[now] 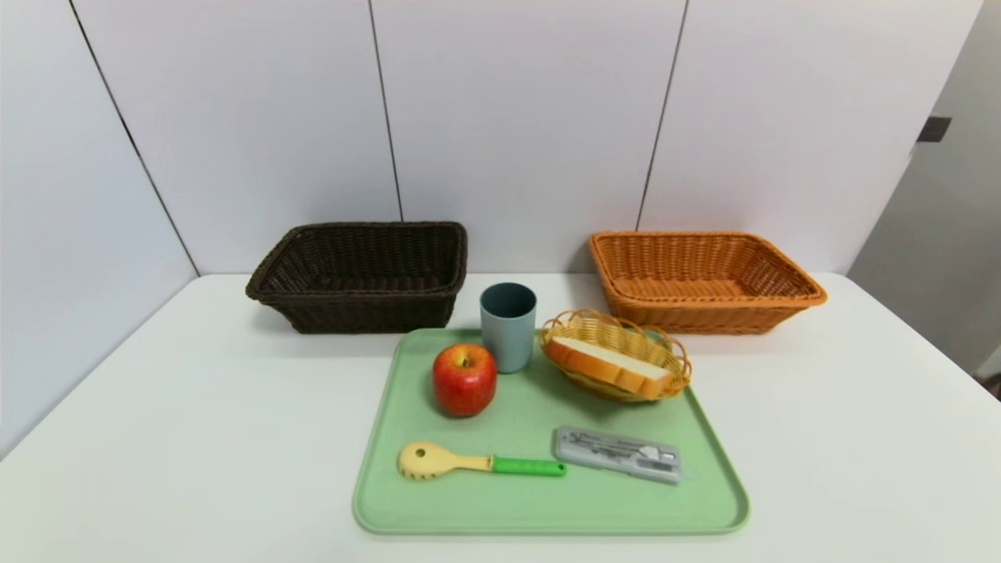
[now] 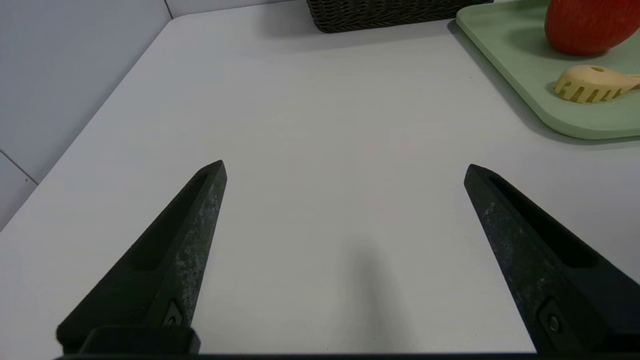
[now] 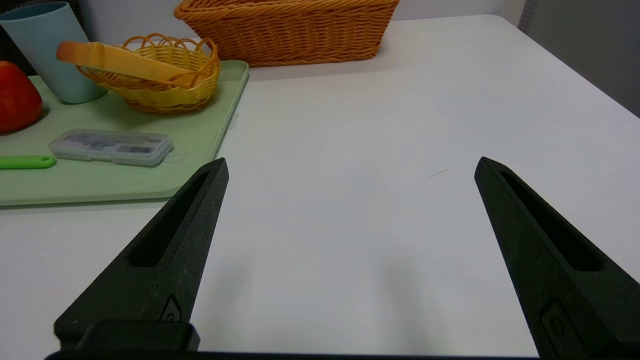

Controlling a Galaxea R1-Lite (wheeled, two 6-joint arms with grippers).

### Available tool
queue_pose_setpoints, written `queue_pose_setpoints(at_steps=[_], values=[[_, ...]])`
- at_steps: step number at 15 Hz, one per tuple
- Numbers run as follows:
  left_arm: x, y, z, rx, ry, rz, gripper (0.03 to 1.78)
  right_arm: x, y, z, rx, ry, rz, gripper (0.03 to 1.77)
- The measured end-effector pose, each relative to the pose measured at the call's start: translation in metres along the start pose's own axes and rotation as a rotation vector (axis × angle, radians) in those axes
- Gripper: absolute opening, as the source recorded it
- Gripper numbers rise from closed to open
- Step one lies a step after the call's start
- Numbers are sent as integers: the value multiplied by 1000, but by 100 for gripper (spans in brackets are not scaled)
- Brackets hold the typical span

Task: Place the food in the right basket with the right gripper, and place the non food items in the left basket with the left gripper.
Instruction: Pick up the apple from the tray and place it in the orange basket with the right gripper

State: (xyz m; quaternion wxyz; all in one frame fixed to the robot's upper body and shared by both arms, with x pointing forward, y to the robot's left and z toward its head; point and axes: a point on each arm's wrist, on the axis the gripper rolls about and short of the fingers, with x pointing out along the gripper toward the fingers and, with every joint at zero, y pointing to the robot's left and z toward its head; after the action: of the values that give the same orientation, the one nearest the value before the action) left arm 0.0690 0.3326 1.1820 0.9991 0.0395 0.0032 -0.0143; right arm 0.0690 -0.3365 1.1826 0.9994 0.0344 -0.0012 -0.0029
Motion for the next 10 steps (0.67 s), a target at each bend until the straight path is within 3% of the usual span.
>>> queue_pose_setpoints(at_steps=[10], values=[[0, 0, 0, 11, 0, -3, 169, 0, 0, 0, -17, 1, 2, 170]])
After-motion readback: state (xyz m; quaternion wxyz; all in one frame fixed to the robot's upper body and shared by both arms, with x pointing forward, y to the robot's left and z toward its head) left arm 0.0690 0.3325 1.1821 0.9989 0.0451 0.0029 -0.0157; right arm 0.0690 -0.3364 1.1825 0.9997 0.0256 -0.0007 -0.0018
